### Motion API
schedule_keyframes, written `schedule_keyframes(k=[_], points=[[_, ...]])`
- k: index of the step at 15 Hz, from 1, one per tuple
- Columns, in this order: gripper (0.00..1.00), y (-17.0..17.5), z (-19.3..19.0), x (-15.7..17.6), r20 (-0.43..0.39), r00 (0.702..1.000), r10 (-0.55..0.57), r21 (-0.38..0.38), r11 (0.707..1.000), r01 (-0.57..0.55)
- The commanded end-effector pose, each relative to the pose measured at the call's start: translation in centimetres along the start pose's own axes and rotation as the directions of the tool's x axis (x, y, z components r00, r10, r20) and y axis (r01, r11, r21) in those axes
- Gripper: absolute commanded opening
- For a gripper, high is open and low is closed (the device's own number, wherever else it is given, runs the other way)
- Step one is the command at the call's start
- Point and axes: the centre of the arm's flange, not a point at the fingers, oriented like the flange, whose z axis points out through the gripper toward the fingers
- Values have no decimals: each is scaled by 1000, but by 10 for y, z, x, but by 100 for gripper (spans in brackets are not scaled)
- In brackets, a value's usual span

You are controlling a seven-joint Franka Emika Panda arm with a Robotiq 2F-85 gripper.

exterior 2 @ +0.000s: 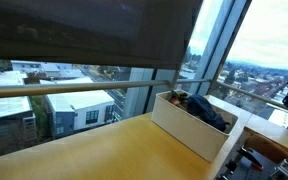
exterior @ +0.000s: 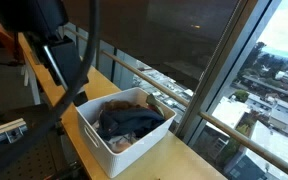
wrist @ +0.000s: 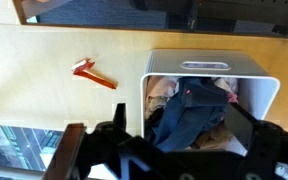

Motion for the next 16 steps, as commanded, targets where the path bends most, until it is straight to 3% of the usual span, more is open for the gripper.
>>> schedule_keyframes(k=[1, 10, 16], points=[[100, 0, 0, 0, -1, 1000, 0, -1, 1000, 0], [100, 1, -1, 0, -2, 1000, 1, -2, 1000, -1], [100, -25, 21, 59, -83, 994, -73, -14, 997, 72]])
